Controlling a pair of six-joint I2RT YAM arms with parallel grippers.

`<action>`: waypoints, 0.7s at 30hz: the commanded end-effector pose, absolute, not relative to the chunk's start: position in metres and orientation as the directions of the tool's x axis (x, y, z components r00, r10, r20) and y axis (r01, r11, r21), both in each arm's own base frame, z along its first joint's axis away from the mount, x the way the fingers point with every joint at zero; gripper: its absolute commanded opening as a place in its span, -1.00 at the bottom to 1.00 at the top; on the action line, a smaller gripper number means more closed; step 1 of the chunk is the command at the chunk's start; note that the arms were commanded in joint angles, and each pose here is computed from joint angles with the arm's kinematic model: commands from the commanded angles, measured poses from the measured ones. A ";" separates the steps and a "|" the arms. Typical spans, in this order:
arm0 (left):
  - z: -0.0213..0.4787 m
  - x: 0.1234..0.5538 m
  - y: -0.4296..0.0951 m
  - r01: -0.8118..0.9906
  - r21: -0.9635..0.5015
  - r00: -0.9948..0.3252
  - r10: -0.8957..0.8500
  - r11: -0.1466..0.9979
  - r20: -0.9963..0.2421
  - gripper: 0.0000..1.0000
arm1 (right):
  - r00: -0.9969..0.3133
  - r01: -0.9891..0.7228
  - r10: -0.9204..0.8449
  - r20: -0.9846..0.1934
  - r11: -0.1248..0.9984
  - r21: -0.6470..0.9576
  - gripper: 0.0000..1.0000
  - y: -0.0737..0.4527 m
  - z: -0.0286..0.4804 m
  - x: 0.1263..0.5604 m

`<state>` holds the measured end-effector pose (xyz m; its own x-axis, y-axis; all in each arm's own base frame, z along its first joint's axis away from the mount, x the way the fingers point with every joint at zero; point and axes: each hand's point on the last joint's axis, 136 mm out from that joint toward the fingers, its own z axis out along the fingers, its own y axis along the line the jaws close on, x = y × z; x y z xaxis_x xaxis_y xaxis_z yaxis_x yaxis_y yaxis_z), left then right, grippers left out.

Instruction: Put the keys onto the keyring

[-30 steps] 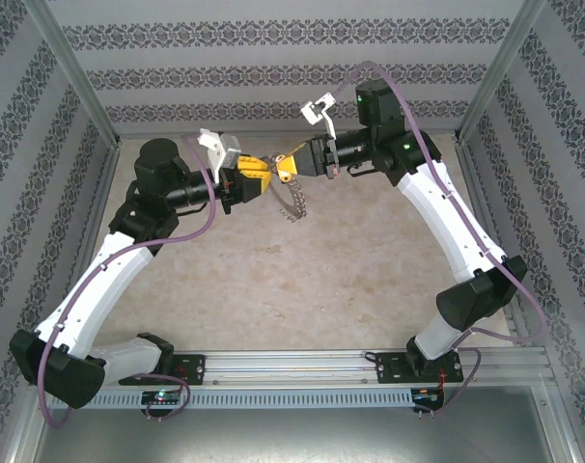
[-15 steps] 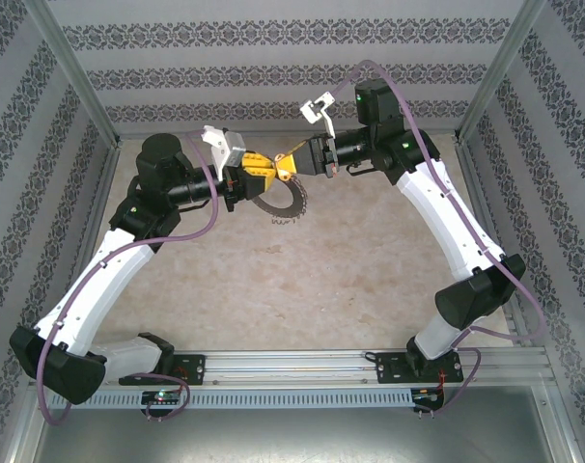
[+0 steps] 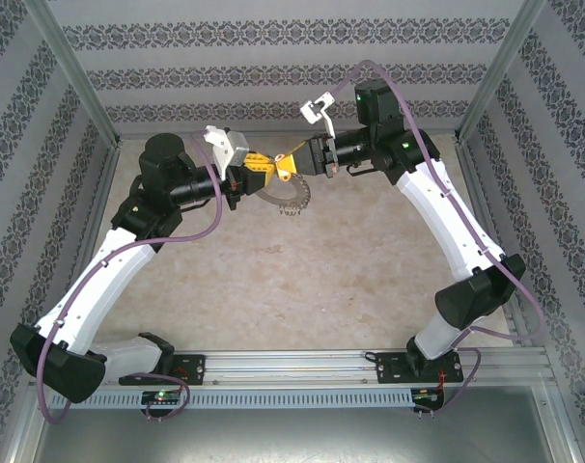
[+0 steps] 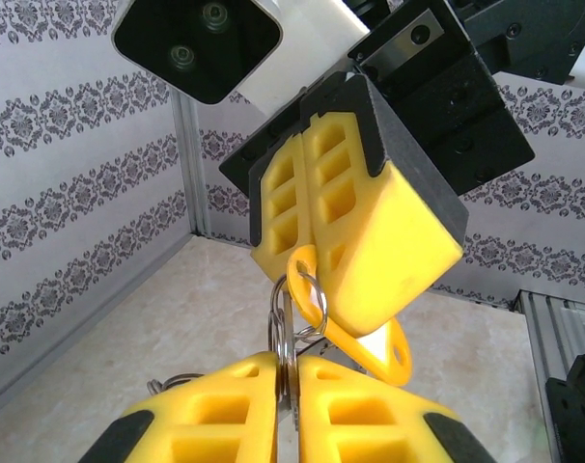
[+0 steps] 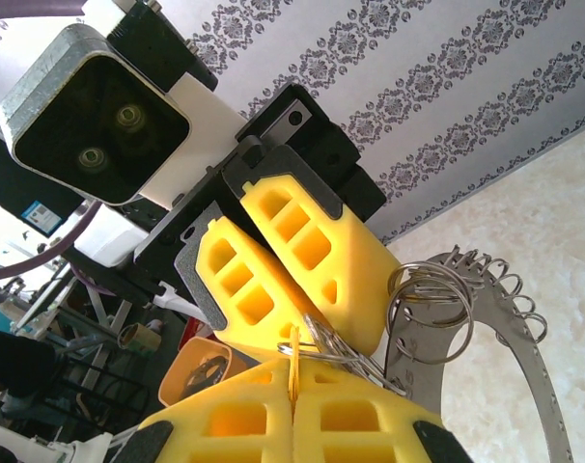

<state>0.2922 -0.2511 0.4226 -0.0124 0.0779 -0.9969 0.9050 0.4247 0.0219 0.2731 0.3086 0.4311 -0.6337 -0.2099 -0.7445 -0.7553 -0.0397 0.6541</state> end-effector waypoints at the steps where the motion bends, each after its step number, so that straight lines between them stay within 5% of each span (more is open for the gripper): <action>1: 0.436 0.277 -0.258 0.926 0.056 0.032 0.070 0.372 -0.997 -0.67 | -0.600 -0.778 -0.203 -0.773 -0.076 0.624 -1.00 0.307 0.448 0.261; 4: 0.433 0.268 -0.257 0.934 0.050 0.026 0.070 0.353 -0.997 -0.46 | -0.598 -0.783 -0.194 -0.777 -0.067 0.619 -1.00 0.305 0.450 0.263; 21: 0.422 0.271 -0.246 0.905 0.117 0.049 0.172 0.409 -0.984 -0.59 | -0.594 -0.783 -0.192 -0.782 -0.086 0.616 -1.00 0.302 0.456 0.259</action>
